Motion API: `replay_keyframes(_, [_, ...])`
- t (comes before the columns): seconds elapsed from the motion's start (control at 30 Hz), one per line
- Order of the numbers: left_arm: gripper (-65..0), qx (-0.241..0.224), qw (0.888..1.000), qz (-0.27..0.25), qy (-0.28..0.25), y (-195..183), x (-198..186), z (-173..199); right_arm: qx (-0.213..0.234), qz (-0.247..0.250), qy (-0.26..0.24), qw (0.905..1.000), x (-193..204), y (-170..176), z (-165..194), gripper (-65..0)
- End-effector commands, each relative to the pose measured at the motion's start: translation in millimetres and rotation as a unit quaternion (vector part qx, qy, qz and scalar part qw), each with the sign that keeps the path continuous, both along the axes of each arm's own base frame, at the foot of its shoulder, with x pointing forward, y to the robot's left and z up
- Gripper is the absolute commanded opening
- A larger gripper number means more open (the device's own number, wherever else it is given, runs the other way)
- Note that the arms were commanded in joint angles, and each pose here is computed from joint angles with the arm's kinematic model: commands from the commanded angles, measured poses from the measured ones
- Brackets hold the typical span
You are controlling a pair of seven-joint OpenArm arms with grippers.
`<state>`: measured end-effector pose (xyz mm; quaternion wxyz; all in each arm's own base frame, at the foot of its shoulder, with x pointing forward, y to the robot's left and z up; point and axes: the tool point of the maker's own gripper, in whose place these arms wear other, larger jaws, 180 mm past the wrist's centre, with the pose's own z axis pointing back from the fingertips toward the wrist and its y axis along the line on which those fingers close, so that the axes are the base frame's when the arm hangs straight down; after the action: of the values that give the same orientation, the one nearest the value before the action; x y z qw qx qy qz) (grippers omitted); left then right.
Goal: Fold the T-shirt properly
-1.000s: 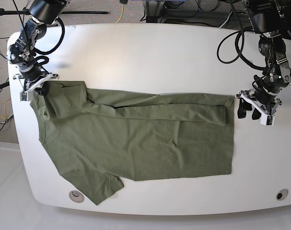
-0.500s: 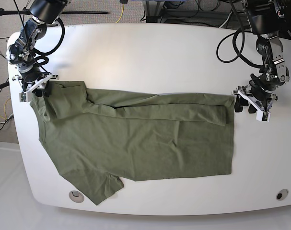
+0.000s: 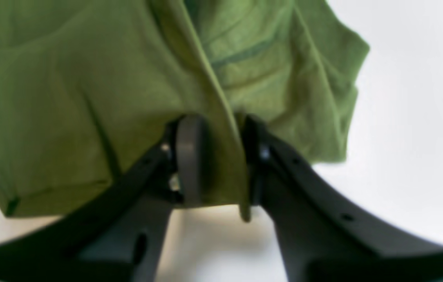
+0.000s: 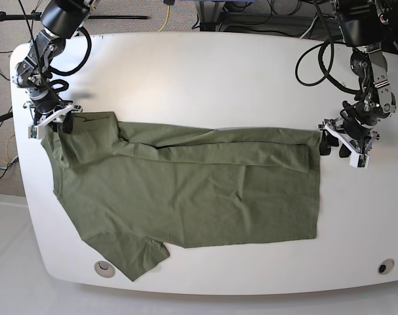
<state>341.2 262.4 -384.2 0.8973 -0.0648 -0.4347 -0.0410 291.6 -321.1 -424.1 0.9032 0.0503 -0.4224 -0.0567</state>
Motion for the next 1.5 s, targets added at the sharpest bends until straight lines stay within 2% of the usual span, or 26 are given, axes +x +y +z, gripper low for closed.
replay_keyframes(0.0, [-31.5,0.005,1.0,0.0,-0.03,4,10,19,-0.005,0.013,0.003,0.9999,6,3,4,-57.9])
replay_keyframes(0.1, [-31.5,0.004,1.0,0.0,-0.031,4,10,19,-0.005,0.028,0.001,0.9996,14,11,7,-64.9])
replay_keyframes(0.23, [-30.6,0.0,1.0,-0.001,-0.031,1,9,18,0.009,0.073,-0.022,0.997,47,44,19,-65.0])
replay_keyframes(0.37, [-30.0,-0.003,0.999,0.0,-0.032,-1,9,17,0.013,0.088,-0.03,0.9956,58,56,25,-65.0])
replay_keyframes(0.57, [-30.0,-0.001,1.0,0.004,-0.026,2,6,12,-0.005,0.059,-0.014,0.9981,34,30,18,-65.0])
replay_keyframes(0.83, [-32.5,-0.005,1.0,0.005,-0.012,-3,0,3,-0.006,0.019,-0.024,0.9995,17,6,23,-65.0])
replay_keyframes(0.9, [-34.3,-0.006,1.0,0.005,-0.012,-3,-1,3,-0.006,0.01,-0.026,0.9996,13,1,23,-65.0])
replay_keyframes(1.1, [-45.6,-0.007,1.0,0.008,-0.011,-3,-1,2,-0.004,-0.007,-0.03,0.9995,8,-8,24,-65.0])
replay_keyframes(1.17, [-55.6,-0.009,1.0,0.009,-0.008,-3,0,3,-0.002,-0.006,-0.029,0.9996,11,-7,22,-65.0])
replay_keyframes(1.37, [-52.1,-0.011,1.0,0.009,-0.006,-4,0,2,0.0,-0.003,-0.027,0.9996,15,-4,20,-65.0])
replay_keyframes(1.43, [-41.1,-0.008,1.0,0.006,-0.012,-4,1,5,0.011,-0.003,-0.025,0.9996,23,-1,18,-65.0])
replay_keyframes(1.47, [-38.9,-0.007,1.0,0.006,-0.013,-4,2,6,0.014,-0.003,-0.026,0.9996,24,0,18,-65.0])
